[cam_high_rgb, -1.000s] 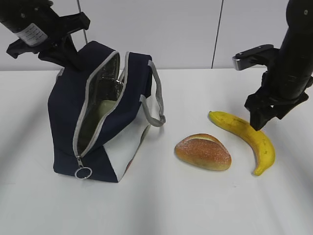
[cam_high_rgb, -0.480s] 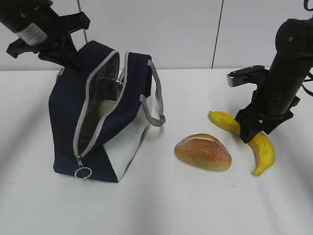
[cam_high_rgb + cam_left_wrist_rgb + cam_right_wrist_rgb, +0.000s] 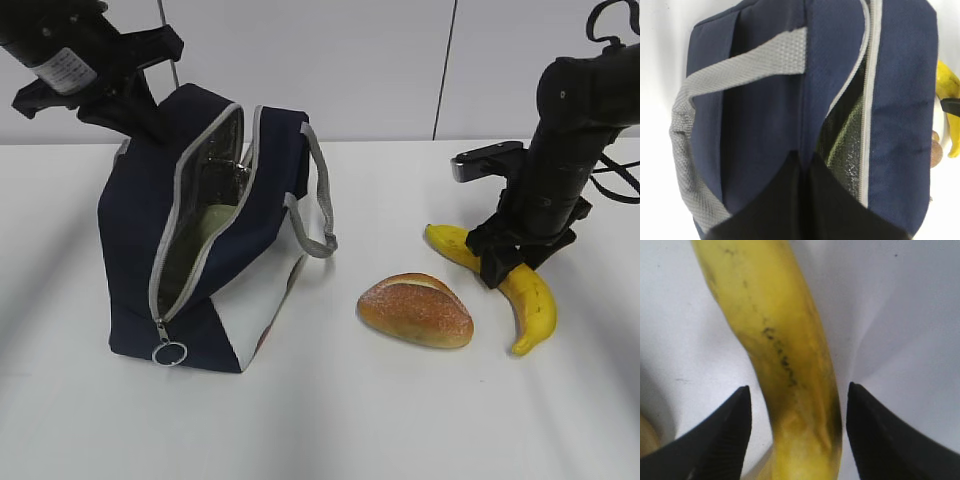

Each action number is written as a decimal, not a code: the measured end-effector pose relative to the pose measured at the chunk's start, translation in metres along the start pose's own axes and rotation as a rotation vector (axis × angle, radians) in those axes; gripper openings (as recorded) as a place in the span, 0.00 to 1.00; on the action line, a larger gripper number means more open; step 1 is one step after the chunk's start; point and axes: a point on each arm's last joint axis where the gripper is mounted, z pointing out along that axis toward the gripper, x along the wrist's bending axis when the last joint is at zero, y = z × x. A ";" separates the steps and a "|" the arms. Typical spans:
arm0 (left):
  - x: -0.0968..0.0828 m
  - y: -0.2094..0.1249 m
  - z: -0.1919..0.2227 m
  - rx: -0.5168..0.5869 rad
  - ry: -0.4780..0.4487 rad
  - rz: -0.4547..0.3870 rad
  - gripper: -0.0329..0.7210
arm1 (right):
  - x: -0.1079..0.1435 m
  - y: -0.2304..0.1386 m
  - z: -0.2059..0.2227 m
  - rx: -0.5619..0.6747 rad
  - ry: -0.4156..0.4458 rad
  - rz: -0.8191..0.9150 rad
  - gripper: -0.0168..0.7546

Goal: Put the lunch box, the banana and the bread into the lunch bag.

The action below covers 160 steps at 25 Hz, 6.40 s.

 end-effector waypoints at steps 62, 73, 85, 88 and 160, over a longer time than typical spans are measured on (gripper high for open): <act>-0.004 0.001 0.000 -0.008 -0.043 -0.024 0.04 | 0.155 0.079 -0.099 -0.166 0.643 0.239 0.43; -0.004 0.001 0.000 -0.008 -0.044 -0.024 0.04 | 0.169 0.091 -0.101 -0.249 0.534 0.208 0.43; -0.004 0.000 0.000 0.004 -0.044 -0.024 0.04 | 0.187 0.110 -0.075 -0.345 0.494 0.174 0.45; -0.004 0.000 0.000 0.005 -0.044 -0.024 0.04 | 0.187 0.111 -0.075 -0.367 0.497 0.167 0.56; -0.003 -0.001 0.000 0.007 -0.031 -0.017 0.04 | 0.126 0.008 -0.017 -0.081 -0.065 -0.528 0.51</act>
